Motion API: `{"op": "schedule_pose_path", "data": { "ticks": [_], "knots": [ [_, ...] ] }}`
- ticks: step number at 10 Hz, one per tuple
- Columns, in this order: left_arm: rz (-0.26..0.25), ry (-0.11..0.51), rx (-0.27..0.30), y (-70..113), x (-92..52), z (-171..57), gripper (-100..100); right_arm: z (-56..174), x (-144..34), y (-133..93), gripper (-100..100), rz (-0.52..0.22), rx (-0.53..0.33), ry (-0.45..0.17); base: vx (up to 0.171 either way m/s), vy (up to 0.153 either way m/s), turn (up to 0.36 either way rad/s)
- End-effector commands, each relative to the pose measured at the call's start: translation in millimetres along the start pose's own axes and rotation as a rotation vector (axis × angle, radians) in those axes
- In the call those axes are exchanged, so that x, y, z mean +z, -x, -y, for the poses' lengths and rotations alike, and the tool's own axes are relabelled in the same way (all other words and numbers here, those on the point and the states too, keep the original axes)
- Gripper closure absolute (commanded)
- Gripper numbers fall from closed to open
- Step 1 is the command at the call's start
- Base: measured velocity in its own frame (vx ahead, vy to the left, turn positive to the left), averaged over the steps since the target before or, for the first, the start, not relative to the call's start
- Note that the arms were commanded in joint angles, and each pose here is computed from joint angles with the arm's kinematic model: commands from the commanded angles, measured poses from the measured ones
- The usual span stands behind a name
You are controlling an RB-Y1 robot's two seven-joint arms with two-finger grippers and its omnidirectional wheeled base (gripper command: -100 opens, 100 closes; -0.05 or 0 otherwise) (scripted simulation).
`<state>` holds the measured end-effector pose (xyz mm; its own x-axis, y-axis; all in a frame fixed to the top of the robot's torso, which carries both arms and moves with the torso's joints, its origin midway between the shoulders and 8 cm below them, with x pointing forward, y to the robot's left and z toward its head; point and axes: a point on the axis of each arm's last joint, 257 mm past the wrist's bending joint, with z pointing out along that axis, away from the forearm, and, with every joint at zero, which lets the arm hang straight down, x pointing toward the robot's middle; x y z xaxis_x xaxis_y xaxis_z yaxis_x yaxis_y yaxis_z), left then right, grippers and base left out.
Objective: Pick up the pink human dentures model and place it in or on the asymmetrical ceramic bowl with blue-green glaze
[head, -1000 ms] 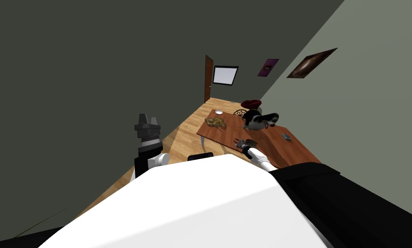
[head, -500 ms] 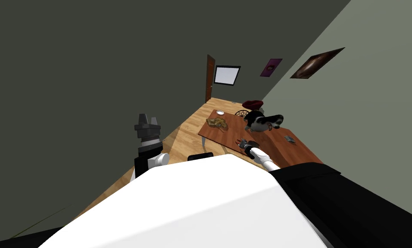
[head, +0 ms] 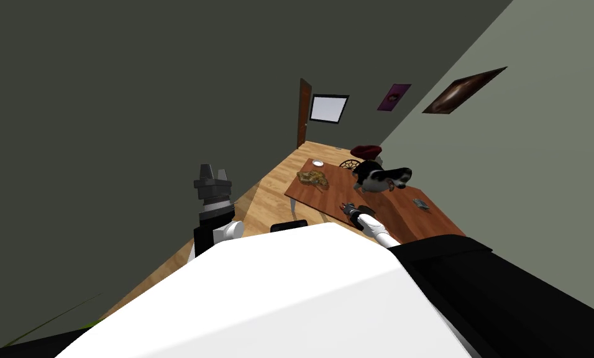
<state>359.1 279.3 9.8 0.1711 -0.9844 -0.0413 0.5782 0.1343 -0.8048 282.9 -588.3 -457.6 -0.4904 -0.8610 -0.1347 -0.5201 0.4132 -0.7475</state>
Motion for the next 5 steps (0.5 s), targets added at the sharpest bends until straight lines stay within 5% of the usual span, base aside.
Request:
{"op": "schedule_pose_path", "data": {
  "ticks": [1, 3, 4, 5],
  "knots": [
    [0.000, 0.000, 0.000, 0.0, 0.0, 0, 0, 0, 0.0, 0, 100, 0.000, 0.000, 0.000, 0.000, 0.000, 0.000],
    [0.000, 0.000, 0.000, 0.0, 0.0, 0, 0, 0, -0.2, -1, 100, -0.001, 0.000, 0.000, 0.000, 0.000, 0.000],
    [0.000, 0.000, 0.000, 0.0, 0.0, 0, 0, 0, -0.2, -1, 0, -0.002, -0.001, 0.000, 0.000, 0.000, 0.000],
    [0.000, 0.000, 0.000, 0.0, 0.0, 0, 0, 13, -3.2, -7, 100, 0.007, -0.007, -0.003, -0.039, 0.070, -0.067]
  ]
}}
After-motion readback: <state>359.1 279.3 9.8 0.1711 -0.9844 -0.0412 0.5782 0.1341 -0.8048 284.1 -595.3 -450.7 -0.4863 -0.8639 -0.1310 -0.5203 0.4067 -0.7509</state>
